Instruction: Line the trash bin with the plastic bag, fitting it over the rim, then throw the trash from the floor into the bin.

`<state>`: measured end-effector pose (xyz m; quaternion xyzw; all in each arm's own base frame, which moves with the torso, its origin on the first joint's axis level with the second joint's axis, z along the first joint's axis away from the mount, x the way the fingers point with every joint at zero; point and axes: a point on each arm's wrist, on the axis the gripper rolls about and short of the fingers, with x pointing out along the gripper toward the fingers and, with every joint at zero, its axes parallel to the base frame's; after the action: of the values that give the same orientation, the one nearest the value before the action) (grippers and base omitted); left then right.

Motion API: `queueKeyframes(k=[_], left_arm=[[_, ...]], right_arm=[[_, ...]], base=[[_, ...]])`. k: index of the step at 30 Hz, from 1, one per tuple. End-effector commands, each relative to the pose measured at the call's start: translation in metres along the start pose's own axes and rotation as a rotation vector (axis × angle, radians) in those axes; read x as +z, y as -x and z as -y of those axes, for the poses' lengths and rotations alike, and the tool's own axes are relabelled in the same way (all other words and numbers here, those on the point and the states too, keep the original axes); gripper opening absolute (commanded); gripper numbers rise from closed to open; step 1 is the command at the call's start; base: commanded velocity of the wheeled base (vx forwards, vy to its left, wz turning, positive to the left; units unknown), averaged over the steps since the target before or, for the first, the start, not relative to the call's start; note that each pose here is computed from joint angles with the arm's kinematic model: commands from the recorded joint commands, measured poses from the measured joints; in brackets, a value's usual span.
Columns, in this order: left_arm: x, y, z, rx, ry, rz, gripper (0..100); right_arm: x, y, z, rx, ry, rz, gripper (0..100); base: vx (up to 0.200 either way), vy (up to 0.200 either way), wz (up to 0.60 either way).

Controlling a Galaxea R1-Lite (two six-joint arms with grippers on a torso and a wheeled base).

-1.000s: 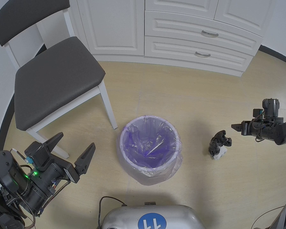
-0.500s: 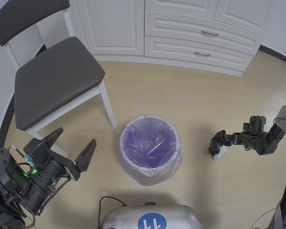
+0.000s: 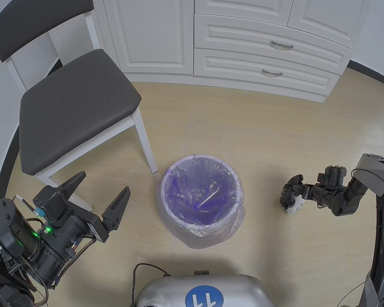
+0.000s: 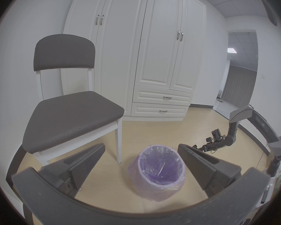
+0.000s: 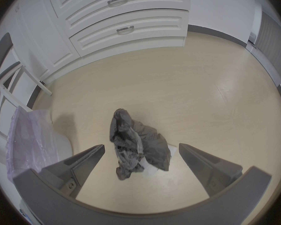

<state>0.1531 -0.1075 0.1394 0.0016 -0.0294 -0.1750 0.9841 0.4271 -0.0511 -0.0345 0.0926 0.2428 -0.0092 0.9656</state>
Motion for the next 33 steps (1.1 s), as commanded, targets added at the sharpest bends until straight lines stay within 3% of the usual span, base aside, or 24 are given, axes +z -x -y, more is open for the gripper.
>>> queueKeyframes(k=[1, 5, 28, 29, 33], left_arm=[[-0.001, 0.000, 0.000, 0.000, -0.001, -0.005, 100], [-0.001, -0.001, 0.000, 0.001, -0.001, -0.005, 100], [-0.002, 0.001, -0.001, 0.001, -0.003, -0.009, 100], [-0.002, 0.001, -0.001, 0.001, -0.003, -0.009, 100], [-0.002, 0.001, -0.001, 0.001, -0.003, -0.009, 100]], right_arm=[[-0.025, -0.026, 0.006, 0.006, -0.006, 0.026, 100], [-0.027, -0.034, 0.005, 0.024, -0.025, 0.111, 100], [-0.025, -0.038, 0.002, 0.032, -0.047, 0.118, 100], [-0.025, -0.038, 0.002, 0.032, -0.050, 0.118, 0], [-0.026, -0.038, 0.002, 0.032, -0.056, 0.118, 0]], base=[[0.000, 0.000, 0.00], [0.000, 0.000, 0.00], [0.000, 0.000, 0.00], [0.000, 0.000, 0.00], [0.000, 0.000, 0.00]])
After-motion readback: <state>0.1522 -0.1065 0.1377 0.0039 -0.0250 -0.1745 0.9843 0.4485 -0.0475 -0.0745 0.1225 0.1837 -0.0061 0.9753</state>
